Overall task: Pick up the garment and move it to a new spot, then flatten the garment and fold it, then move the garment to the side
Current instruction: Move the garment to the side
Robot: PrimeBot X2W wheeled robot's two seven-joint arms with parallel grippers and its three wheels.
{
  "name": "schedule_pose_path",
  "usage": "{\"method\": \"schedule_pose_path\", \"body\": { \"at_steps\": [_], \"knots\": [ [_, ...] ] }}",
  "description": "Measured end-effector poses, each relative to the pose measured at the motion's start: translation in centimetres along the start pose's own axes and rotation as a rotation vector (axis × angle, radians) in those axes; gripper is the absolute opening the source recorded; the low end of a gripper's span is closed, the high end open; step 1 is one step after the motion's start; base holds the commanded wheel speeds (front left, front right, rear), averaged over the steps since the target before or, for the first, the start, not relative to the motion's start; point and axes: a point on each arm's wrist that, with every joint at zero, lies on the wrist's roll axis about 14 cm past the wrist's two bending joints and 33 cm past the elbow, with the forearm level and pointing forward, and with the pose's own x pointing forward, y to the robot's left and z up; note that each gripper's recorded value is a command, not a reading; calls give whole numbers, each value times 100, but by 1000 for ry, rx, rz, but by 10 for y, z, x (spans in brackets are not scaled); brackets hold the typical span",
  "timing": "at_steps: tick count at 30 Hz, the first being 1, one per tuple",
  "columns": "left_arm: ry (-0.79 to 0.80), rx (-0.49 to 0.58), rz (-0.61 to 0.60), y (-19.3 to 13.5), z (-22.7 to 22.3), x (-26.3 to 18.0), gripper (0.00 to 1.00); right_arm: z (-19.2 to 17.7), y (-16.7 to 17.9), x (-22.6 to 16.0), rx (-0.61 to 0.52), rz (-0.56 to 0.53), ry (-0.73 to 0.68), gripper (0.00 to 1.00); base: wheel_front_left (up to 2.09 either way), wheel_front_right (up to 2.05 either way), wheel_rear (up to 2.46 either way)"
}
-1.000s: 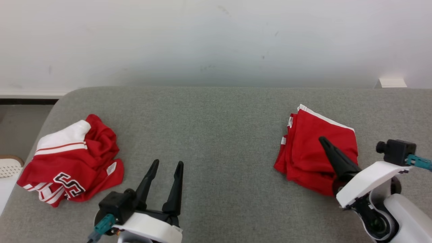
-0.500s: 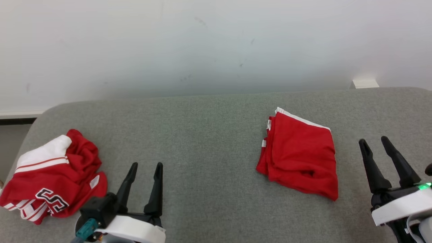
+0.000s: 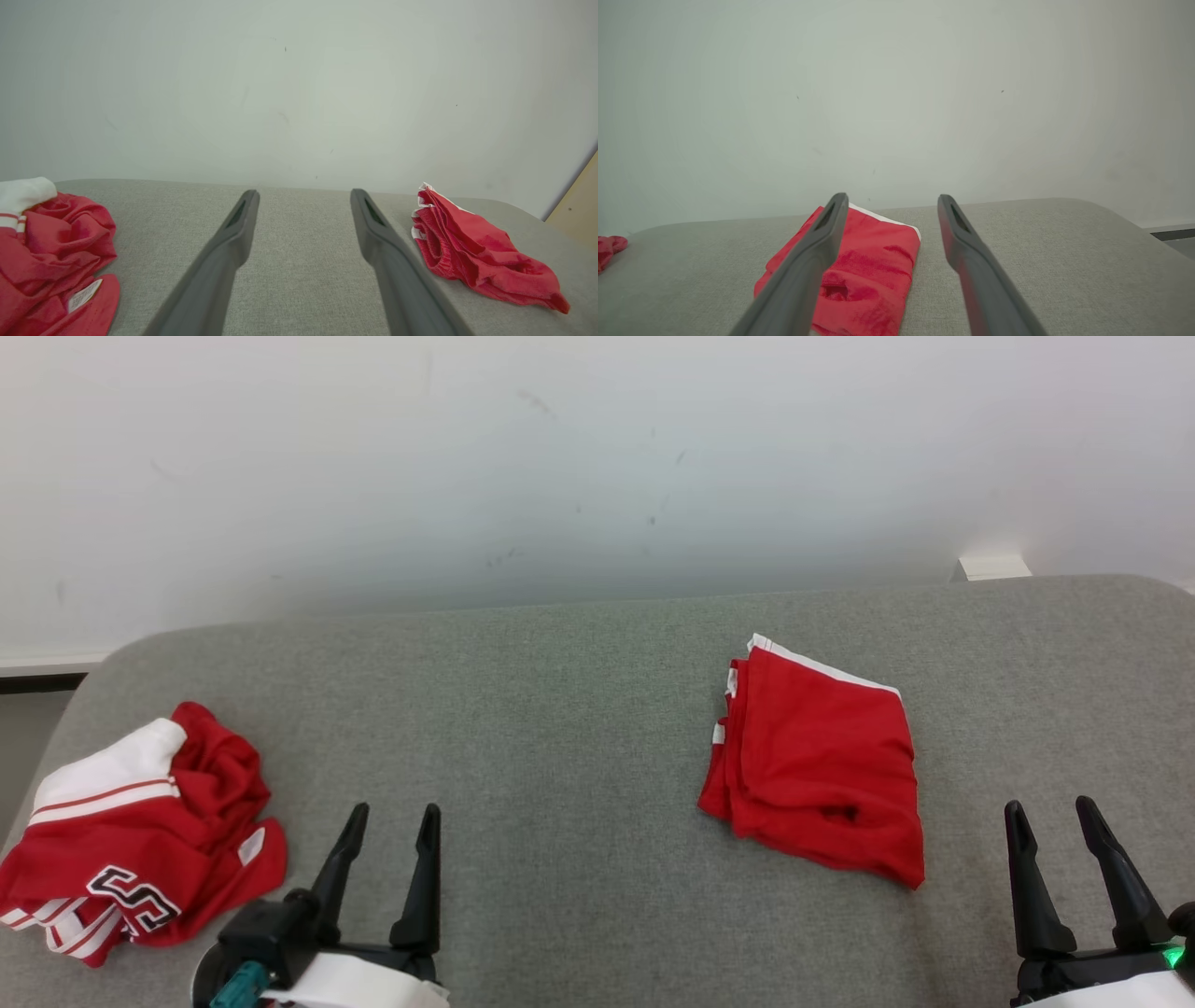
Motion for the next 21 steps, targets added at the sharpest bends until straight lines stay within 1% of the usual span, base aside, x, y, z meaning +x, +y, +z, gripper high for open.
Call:
{"method": "schedule_pose_path", "body": {
  "at_steps": [13, 18, 21],
  "knots": [
    [-5, 14, 12, 1, 3, -6, 100, -1, 4, 1, -9, 13, 4, 100, 0, 0, 0],
    [-2, 15, 18, 3, 2, -7, 100, -11, 6, 3, -4, 20, 34, 100, 0, 0, 0],
    [1, 14, 25, 5, 1, -8, 100, -16, 8, 11, 5, 31, 54, 100, 0, 0, 0]
  ]
}}
